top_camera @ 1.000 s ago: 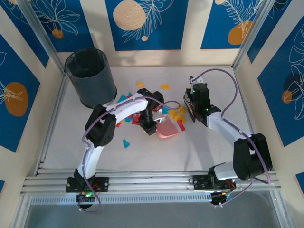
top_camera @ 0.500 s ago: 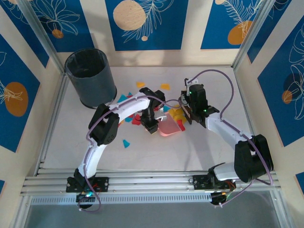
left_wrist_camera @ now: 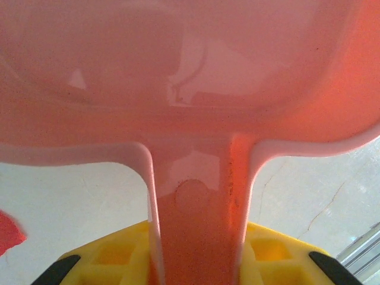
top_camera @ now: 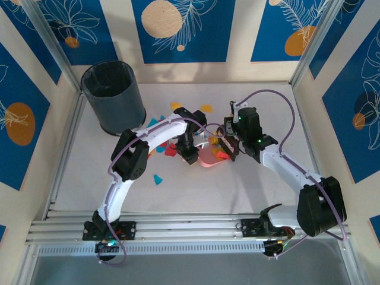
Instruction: Sweep away the paper scraps from the table
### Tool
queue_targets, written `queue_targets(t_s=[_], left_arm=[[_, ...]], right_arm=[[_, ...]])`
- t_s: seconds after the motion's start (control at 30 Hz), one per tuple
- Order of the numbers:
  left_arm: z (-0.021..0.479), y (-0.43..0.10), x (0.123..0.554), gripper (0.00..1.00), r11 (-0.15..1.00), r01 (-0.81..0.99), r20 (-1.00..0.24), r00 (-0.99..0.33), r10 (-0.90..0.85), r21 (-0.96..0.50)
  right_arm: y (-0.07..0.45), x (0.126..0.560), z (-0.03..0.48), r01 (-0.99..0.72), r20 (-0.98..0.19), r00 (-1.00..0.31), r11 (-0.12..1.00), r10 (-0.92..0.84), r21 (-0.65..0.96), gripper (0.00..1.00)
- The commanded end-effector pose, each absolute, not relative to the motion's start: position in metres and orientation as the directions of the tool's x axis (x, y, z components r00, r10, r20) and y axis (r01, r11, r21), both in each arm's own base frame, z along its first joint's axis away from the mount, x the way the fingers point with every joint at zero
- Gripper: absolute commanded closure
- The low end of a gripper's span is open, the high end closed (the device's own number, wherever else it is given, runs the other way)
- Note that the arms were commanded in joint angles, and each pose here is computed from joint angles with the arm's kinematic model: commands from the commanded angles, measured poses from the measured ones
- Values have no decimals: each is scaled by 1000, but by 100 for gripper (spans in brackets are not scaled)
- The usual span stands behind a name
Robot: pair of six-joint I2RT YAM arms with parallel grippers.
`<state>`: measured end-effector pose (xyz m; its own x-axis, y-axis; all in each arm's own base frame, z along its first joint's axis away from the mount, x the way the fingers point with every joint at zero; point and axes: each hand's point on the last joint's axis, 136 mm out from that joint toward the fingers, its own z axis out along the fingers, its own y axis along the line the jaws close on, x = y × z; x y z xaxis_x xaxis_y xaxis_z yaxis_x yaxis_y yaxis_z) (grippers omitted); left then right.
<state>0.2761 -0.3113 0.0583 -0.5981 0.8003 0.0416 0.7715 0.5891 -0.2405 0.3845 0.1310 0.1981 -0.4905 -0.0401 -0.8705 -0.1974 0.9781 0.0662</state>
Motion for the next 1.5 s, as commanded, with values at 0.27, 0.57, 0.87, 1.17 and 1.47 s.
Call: queue_targets(t_s=[0.27,0.57,0.87,1.17,1.47], left_arm=[[57,-304,277,100,607,757,63,-612,789,-242],[61,-290,275,100,625,755,52,-629,776,-198],[60,-274,279,100,664,734,66,-662,746,-142],[56,-266,279,100,677,720,66,-676,734,-152],[54,-271,275,100,662,724,59,-665,745,-194]], right_arm=[[139,367,212,-247,-866,-500,953,28,174,100],[127,365,228,-199,-877,-478,969,37,149,100],[117,355,234,-190,-883,-470,975,14,117,100],[85,370,243,-26,-913,-401,995,73,91,100],[70,402,248,52,-955,-275,993,114,103,100]])
